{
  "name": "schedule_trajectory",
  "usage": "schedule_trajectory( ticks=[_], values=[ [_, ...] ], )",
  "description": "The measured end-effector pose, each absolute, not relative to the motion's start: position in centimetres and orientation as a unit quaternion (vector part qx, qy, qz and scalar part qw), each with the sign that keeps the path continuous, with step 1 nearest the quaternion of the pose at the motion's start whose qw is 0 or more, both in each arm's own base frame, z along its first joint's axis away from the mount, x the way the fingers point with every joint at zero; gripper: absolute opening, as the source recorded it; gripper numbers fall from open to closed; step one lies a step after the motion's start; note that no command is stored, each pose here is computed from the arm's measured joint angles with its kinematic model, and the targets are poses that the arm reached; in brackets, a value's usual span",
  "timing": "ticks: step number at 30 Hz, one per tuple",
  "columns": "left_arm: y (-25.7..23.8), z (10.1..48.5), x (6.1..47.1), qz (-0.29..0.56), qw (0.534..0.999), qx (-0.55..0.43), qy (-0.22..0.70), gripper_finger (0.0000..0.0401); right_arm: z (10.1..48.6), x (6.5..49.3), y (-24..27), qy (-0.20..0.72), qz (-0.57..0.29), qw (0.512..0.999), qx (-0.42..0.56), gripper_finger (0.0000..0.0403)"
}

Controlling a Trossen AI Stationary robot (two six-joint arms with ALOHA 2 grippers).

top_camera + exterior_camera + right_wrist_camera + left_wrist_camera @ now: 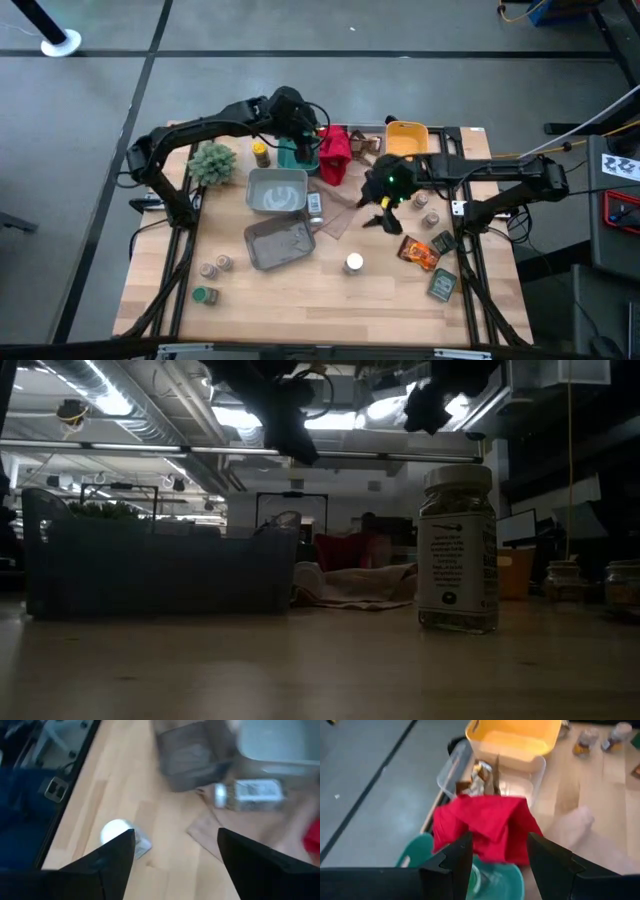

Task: Sort spices by type
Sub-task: Put the white seasoning bottle into the gray bin

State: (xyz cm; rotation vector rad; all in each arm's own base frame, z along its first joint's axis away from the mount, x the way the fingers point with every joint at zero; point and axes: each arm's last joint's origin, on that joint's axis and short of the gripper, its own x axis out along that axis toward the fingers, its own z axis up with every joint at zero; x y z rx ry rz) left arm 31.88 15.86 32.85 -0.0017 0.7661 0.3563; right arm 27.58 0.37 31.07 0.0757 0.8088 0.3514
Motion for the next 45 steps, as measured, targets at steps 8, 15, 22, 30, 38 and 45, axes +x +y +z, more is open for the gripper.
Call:
schedule_trajectory(
  ticks=[8,15,22,30,38,45],
  values=[
    [13.9,31.9,32.1,0.147,0.900,-0.016,0.410,0.0168,29.7,28.6,4.6,0.408,0.205,0.889,-0.023,0.0291],
    [11.8,31.8,32.9,0.126,0.902,-0.022,0.413,0.0168,26.7,30.0,7.6,0.455,0.226,0.860,-0.051,0.0292],
    [9.8,31.8,33.5,0.105,0.905,-0.022,0.412,0.0168,23.7,31.0,9.5,0.496,0.225,0.835,-0.076,0.0292],
    [8.0,31.7,33.9,0.083,0.905,-0.016,0.416,0.0168,21.3,32.2,10.0,0.518,0.215,0.824,-0.086,0.0292],
    [6.2,31.2,33.6,0.058,0.887,-0.014,0.458,0.0168,19.7,32.9,10.2,0.525,0.222,0.816,-0.099,0.0290],
    [4.5,31.0,33.1,0.035,0.871,-0.004,0.489,0.0168,19.9,33.1,10.3,0.511,0.229,0.822,-0.109,0.0222]
  ],
)
